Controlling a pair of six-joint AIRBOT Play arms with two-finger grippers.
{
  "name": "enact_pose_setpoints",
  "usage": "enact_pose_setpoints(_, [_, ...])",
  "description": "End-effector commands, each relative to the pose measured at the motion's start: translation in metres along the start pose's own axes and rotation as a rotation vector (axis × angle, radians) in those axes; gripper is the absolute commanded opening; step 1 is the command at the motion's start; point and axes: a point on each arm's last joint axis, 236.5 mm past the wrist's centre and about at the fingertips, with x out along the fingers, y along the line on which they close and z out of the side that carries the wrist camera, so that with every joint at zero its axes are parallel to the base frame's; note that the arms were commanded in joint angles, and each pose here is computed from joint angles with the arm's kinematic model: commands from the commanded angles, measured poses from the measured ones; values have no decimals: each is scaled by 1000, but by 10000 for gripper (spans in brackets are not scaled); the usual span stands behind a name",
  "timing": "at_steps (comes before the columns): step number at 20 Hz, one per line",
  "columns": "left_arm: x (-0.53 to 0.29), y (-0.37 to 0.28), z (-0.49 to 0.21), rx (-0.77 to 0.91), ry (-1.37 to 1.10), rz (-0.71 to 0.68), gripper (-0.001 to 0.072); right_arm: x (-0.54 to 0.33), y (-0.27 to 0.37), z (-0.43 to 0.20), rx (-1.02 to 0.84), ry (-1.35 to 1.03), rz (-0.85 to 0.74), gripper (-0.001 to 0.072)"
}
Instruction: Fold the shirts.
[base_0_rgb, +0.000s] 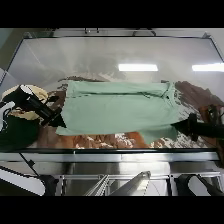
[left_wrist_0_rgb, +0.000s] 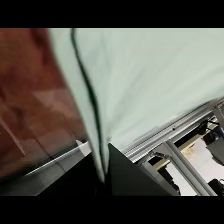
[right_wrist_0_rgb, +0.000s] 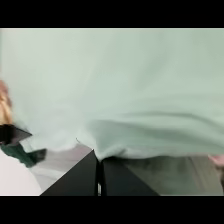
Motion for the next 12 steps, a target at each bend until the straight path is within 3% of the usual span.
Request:
enact_pose_setpoints(1, [-34, -22, 1, 31, -46, -121, 23, -9, 54, 37, -81, -76, 109, 21])
enact_pose_setpoints(4, [-76, -70, 30, 147, -176, -284, 23, 22, 66, 77, -138, -85, 94, 21])
enact_pose_setpoints(12, [-123, -76, 135, 226, -372, -209, 23, 92, 81, 196, -213, -125, 77, 21])
